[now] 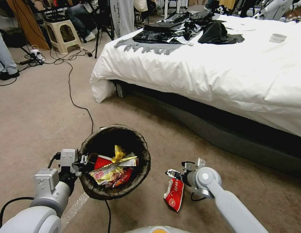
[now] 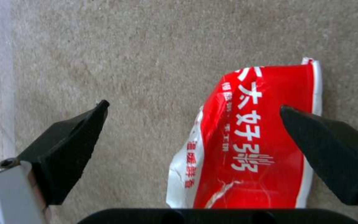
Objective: Pick up the trash bin, then pick up the garbage from the floor and place it into the trash bin.
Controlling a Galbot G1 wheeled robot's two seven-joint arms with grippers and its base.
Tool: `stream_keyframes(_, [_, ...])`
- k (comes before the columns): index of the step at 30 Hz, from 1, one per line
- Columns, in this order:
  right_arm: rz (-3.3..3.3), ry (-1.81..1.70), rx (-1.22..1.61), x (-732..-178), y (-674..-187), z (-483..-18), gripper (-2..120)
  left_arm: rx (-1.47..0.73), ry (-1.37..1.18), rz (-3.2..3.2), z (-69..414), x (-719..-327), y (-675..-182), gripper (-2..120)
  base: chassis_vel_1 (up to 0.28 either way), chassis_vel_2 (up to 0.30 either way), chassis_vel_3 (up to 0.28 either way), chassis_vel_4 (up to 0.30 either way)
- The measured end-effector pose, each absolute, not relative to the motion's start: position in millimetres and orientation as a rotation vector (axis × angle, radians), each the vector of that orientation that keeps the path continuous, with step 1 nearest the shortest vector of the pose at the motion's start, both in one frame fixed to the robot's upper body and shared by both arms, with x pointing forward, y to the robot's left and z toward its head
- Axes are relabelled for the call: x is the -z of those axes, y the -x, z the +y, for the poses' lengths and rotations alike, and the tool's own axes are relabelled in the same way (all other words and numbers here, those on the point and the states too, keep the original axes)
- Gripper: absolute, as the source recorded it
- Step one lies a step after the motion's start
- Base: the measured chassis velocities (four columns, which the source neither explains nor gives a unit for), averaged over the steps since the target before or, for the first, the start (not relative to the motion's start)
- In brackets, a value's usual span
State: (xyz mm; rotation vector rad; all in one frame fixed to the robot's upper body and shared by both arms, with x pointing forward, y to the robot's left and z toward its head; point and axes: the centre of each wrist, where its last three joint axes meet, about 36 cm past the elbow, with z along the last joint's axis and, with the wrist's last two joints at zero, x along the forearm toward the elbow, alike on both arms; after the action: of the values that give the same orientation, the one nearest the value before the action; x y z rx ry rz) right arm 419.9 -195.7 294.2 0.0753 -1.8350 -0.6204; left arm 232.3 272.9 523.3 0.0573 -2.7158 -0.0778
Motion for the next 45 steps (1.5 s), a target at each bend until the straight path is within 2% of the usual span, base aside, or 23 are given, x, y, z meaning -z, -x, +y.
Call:
stream_keyframes(22, [-1.818,-0.048,0.627,-264,-415,-182,99,0.086,-0.059,-2.717,274,-524,-233,1,0.000,0.000,0.000,0.000])
stream_keyframes(27, [-1.823,-0.036,0.620,-258,-413,-180,78,0.087,-0.057,-2.720,274,-524,-233,1,0.000,0.000,0.000,0.000])
stream_keyframes(28, [-1.823,-0.036,0.620,-258,-413,-180,78,0.087,-0.057,-2.720,274,-524,-233,1,0.000,0.000,0.000,0.000])
stream_keyframes(30, [-1.826,-0.037,0.614,-256,-411,-178,68,0.088,-0.055,-2.720,274,-524,-233,1,0.000,0.000,0.000,0.000])
stream_keyframes(31, [-1.826,-0.037,0.614,-256,-411,-178,68,0.088,-0.055,-2.720,274,-524,-233,1,0.000,0.000,0.000,0.000])
stream_keyframes(33, [-1.826,-0.040,0.612,-256,-409,-177,57,0.089,-0.053,-2.722,274,-525,-234,1,0.000,0.000,0.000,0.000])
stream_keyframes(34, [-1.826,-0.040,0.612,-256,-409,-177,57,0.089,-0.053,-2.722,274,-525,-234,1,0.000,0.000,0.000,0.000])
stream_keyframes(36, [-1.827,-0.045,0.610,-256,-408,-176,45,0.088,-0.050,-2.722,273,-524,-234,1,0.000,0.000,0.000,0.000])
stream_keyframes(39, [-1.827,-0.052,0.611,-257,-408,-174,38,0.087,-0.048,-2.722,273,-524,-234,1,0.000,0.000,0.000,0.000])
stream_keyframes(40, [-1.829,-0.052,0.612,-257,-407,-174,30,0.087,-0.047,-2.722,273,-524,-234,1,0.000,0.000,0.000,0.000])
stream_keyframes(44, [-1.830,-0.051,0.611,-257,-407,-174,22,0.086,-0.046,-2.722,273,-524,-234,1,0.000,0.000,0.000,0.000])
stream_keyframes(45, [-1.832,-0.050,0.607,-257,-406,-174,14,0.086,-0.046,-2.722,273,-524,-234,1,0.000,0.000,0.000,0.000])
